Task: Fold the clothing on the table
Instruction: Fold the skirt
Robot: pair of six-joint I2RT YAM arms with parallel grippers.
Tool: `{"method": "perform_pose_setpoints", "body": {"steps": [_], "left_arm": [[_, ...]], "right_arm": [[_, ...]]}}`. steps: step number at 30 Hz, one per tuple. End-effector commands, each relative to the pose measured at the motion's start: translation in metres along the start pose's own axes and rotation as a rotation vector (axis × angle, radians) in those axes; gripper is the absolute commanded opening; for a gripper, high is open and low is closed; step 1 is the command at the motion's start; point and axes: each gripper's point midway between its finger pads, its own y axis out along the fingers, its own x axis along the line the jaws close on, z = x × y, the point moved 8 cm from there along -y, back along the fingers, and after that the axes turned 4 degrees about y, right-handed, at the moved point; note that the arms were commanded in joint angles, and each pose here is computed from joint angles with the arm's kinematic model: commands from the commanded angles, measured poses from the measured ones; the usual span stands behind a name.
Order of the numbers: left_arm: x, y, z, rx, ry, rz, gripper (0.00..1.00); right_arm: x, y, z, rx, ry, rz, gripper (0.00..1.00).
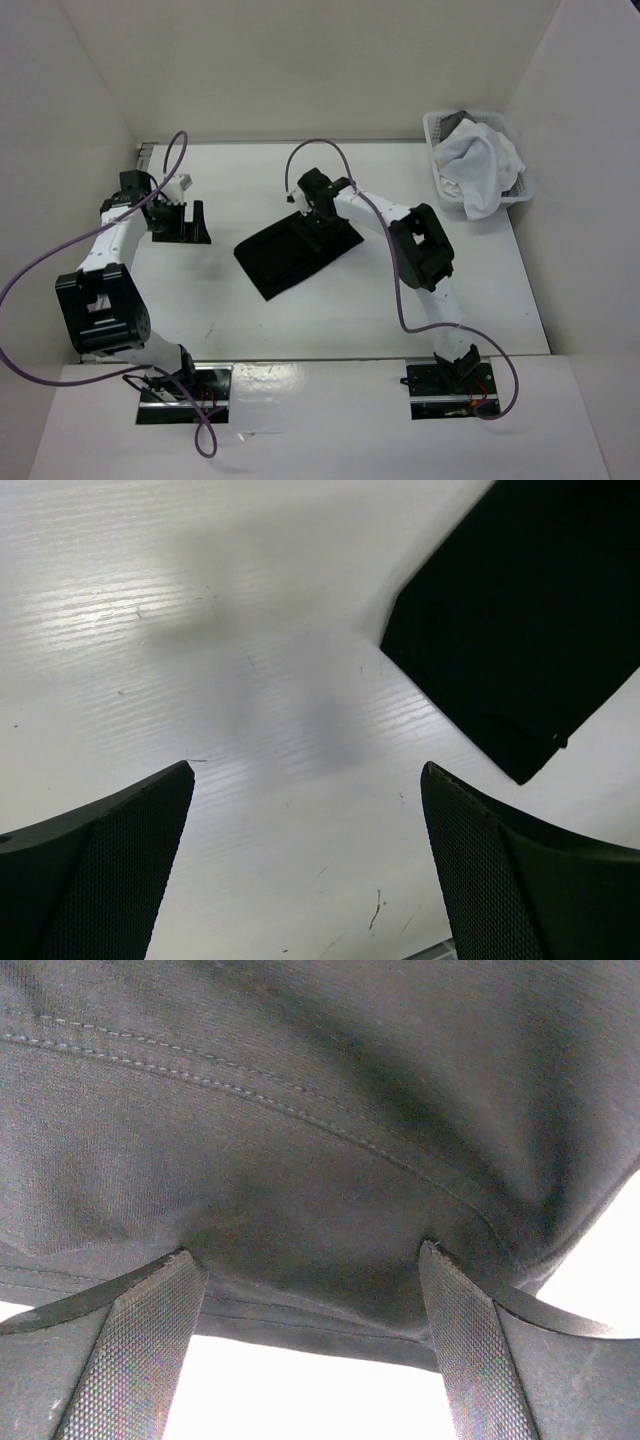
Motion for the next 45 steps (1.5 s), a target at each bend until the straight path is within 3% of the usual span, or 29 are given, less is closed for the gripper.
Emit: {"method": "perform_pose_setpoints", "body": {"steps": [1, 7, 11, 13, 16, 19, 23, 26, 35, 45], "left_arm": [[-0.005, 0.008, 0.0, 0.012, 0.019, 0.052, 1.0], [-0.036, 0.039, -0.007, 0.084, 0.111, 0.157, 1.0], [-0.042, 0.065, -0.019, 0.097, 0.094, 0.299, 1.0], [-0.04, 0.074, -0.022, 0.103, 0.093, 0.328, 0.93], [-0.033, 0.096, -0.019, 0.134, 0.08, 0.347, 0.82], [-0.029, 0.106, -0.014, 0.139, 0.077, 0.348, 0.8], [-0.024, 0.12, -0.006, 0.18, 0.083, 0.363, 0.64], [-0.022, 0.127, 0.002, 0.212, 0.072, 0.373, 0.58], [-0.024, 0.141, 0.01, 0.24, 0.042, 0.455, 0.56], [-0.022, 0.147, 0.019, 0.276, 0.033, 0.47, 0.38]], "right_arm": [[-0.009, -0.006, -0.024, -0.07, -0.014, 0.004, 0.89], [-0.003, -0.07, -0.044, -0.176, -0.011, -0.15, 0.89], [-0.017, -0.105, -0.039, -0.257, -0.022, -0.165, 0.89], [-0.027, -0.111, -0.026, -0.258, -0.006, -0.152, 0.89], [-0.049, -0.113, -0.005, -0.25, 0.053, -0.148, 0.89], [-0.067, -0.11, 0.018, -0.219, 0.112, -0.131, 0.89], [-0.084, -0.117, 0.036, -0.228, 0.16, -0.096, 0.89], [-0.088, -0.116, 0.043, -0.22, 0.178, -0.1, 0.89], [-0.091, -0.108, 0.048, -0.199, 0.191, -0.093, 0.89], [-0.091, -0.101, 0.052, -0.182, 0.195, -0.098, 0.89]]}}
